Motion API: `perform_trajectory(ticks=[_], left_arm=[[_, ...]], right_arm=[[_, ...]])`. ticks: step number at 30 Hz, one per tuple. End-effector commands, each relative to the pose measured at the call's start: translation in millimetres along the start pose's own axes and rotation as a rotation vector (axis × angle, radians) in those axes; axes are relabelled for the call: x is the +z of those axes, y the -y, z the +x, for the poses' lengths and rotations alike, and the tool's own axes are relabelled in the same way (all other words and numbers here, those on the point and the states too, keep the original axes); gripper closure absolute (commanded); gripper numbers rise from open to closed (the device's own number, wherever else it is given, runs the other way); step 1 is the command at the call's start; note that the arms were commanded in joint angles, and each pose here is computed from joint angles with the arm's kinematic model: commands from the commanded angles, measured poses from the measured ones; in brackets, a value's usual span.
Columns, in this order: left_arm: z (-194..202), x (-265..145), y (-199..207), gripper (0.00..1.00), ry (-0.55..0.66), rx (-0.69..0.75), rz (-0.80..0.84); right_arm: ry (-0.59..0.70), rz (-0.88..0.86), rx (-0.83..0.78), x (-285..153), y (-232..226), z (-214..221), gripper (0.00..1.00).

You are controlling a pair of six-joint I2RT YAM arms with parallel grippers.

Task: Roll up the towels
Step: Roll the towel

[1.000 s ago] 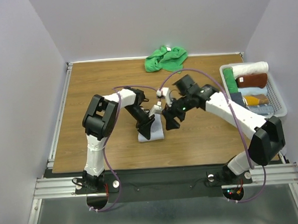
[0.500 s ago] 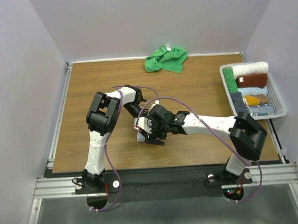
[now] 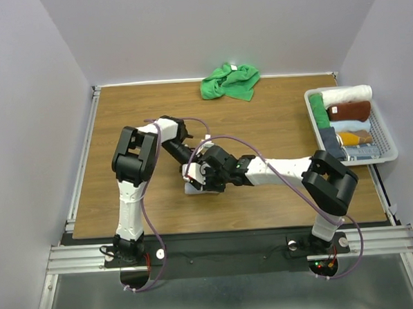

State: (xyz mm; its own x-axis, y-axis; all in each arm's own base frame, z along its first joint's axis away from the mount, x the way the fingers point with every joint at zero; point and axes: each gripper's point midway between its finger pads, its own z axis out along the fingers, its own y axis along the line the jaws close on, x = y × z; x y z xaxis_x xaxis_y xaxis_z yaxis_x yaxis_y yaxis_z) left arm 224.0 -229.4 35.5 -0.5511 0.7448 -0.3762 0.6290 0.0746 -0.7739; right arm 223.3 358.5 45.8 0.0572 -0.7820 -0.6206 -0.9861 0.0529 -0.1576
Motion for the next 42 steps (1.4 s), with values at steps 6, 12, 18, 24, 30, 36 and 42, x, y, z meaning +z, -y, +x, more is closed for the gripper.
perform_trajectory(ticks=[6, 12, 18, 24, 30, 36, 42], left_arm=[[-10, -65, -18, 0.24, 0.066, 0.210, -0.277], [-19, -134, -14, 0.24, 0.215, 0.235, -0.443], [-20, -180, -3, 0.22, 0.353, 0.295, -0.734], [-5, -149, 25, 0.14, 0.249, 0.552, -0.969], [8, -83, 47, 0.05, 0.131, 0.846, -1.078], [5, -45, 50, 0.04, 0.060, 0.969, -1.073], [5, -16, 42, 0.03, -0.020, 1.072, -1.075]], right_arm=[[-0.013, -0.282, 0.104, -3, -40, 11, 0.99], [0.026, -0.402, 0.272, -12, -31, 6, 0.99], [0.050, -0.524, 0.473, -7, -16, 4, 0.99], [0.087, -0.664, 0.617, -7, -8, -8, 0.99], [0.129, -0.769, 0.731, -8, -4, -9, 0.99], [0.141, -0.844, 0.797, -7, -6, -10, 0.99], [0.135, -0.892, 0.839, -4, -10, -5, 1.00]])
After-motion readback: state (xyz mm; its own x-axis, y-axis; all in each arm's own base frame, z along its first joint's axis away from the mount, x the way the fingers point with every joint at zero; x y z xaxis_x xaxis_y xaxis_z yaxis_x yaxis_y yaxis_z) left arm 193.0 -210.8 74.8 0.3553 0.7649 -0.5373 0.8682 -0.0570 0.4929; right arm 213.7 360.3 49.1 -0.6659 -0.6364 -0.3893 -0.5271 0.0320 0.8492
